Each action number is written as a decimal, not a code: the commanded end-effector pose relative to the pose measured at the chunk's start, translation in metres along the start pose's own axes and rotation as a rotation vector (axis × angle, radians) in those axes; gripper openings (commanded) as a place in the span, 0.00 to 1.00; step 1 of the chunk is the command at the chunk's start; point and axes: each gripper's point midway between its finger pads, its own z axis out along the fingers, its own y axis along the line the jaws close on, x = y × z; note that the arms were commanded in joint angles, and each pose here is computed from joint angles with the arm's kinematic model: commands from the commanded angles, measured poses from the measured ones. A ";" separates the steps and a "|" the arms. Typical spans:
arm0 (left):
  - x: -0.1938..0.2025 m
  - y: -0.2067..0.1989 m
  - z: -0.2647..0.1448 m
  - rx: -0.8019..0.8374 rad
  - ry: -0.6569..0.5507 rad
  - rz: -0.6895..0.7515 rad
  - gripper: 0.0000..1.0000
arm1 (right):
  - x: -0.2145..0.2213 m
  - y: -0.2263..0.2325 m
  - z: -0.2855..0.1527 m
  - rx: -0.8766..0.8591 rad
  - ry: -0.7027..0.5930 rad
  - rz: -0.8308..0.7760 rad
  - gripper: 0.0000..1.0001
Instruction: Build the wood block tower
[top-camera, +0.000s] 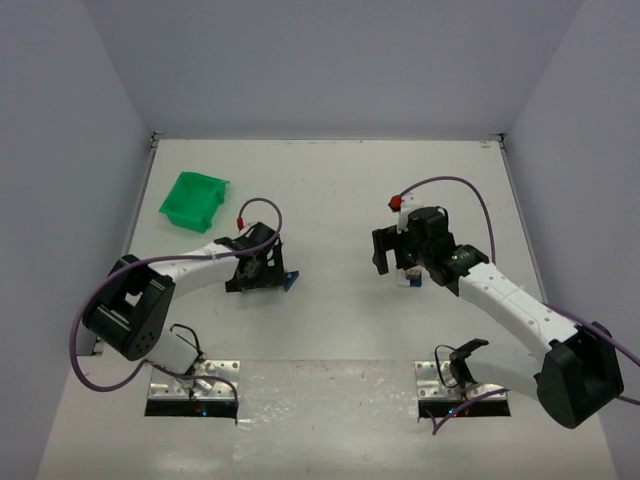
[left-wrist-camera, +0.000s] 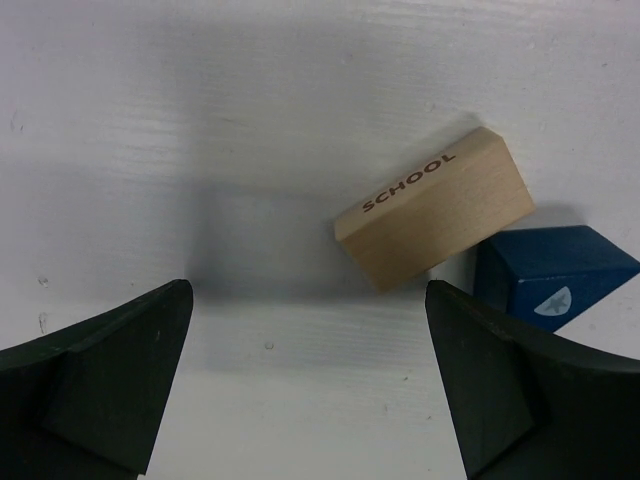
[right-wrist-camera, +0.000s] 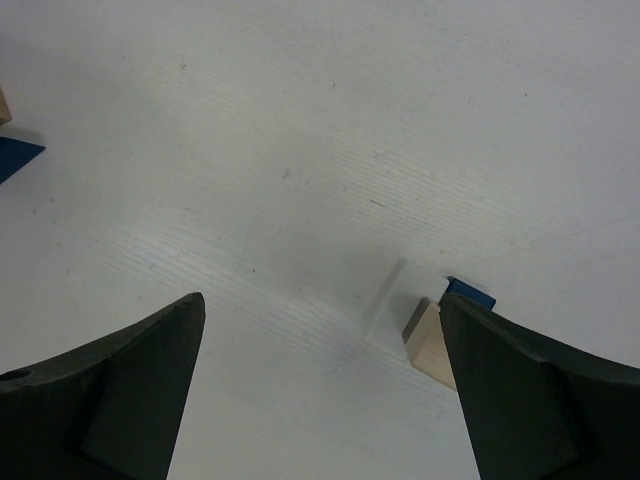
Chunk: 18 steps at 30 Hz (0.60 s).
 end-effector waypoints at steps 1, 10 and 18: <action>-0.027 -0.018 0.000 0.016 -0.070 0.067 1.00 | -0.013 -0.001 0.004 0.007 -0.028 -0.022 0.99; -0.025 -0.020 0.031 -0.042 -0.030 0.182 0.97 | -0.009 0.000 0.006 -0.002 -0.011 -0.026 0.99; -0.031 -0.038 0.026 0.031 -0.067 0.205 0.48 | -0.010 0.000 0.008 0.003 -0.005 -0.022 0.99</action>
